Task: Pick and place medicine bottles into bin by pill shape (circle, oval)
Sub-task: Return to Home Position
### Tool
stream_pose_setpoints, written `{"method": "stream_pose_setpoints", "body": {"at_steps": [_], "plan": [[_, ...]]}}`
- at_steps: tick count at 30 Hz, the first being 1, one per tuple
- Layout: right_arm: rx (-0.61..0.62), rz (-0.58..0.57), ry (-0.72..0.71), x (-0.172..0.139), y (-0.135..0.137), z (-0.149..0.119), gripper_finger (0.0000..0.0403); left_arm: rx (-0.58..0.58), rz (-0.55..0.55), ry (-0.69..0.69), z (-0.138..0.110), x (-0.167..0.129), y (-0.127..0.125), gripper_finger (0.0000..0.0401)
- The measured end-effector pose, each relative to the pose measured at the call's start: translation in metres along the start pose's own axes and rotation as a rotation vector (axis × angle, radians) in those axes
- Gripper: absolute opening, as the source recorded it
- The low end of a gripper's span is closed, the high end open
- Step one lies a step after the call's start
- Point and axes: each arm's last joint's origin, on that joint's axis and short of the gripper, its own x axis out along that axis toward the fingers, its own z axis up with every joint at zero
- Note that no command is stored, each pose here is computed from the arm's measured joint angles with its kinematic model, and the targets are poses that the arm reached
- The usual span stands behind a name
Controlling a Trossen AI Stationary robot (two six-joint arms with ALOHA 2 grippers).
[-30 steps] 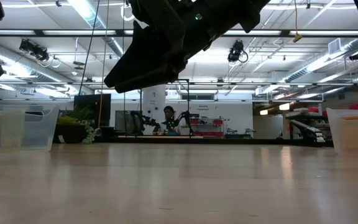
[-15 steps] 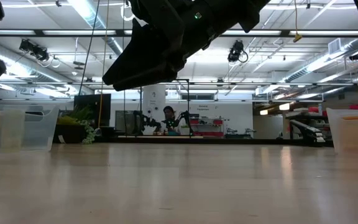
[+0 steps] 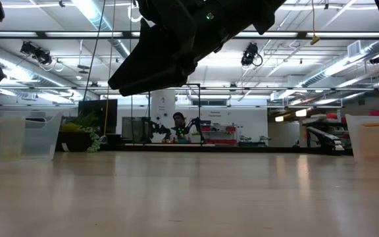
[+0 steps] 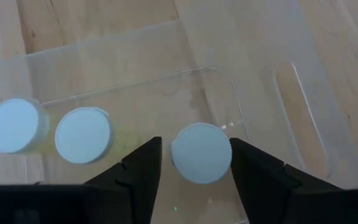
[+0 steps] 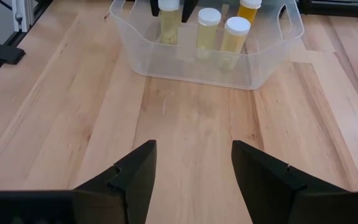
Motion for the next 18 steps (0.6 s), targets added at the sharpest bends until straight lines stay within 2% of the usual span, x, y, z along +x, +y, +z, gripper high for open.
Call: {"method": "stream_pose_setpoints", "body": {"at_steps": [7, 18], "plan": [[-0.007, 0.007, 0.001, 0.000, 0.000, 0.000, 0.0216, -0.021, -0.005, -0.005, 0.010, -0.009, -0.002, 0.0220], [-0.009, 0.025, 0.003, 0.000, 0.001, 0.000, 0.0216, -0.011, 0.036, 0.000, 0.025, -0.027, -0.002, 0.0186]]}}
